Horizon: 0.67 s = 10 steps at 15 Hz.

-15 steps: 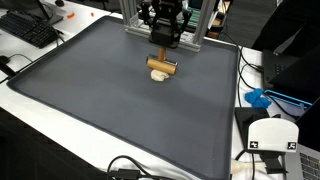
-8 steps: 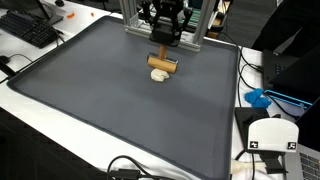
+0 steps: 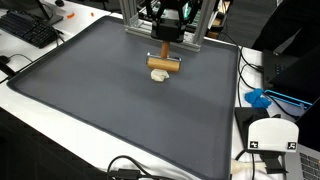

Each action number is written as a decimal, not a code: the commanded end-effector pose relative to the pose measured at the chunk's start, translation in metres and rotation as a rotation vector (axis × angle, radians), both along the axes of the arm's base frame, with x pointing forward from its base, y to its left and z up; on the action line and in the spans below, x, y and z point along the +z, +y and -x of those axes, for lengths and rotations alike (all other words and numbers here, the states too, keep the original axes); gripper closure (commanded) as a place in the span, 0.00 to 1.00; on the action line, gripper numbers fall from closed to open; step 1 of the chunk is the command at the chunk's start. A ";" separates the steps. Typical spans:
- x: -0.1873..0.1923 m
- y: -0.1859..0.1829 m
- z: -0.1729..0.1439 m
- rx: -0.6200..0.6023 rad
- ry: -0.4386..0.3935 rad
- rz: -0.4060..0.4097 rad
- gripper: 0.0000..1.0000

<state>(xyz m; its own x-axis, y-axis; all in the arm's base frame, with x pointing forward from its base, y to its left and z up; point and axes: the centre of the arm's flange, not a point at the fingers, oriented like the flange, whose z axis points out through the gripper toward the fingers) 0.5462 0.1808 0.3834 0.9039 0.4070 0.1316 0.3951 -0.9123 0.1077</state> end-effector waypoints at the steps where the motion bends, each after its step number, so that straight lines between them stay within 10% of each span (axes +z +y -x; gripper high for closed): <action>1: 0.002 -0.004 -0.007 0.143 -0.006 0.018 0.65; 10: -0.022 -0.004 -0.009 0.340 0.032 0.029 0.65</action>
<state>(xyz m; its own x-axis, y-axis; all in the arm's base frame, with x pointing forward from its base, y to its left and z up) 0.5511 0.1780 0.3654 0.7498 0.6576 0.0731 0.6482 -0.7522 0.1186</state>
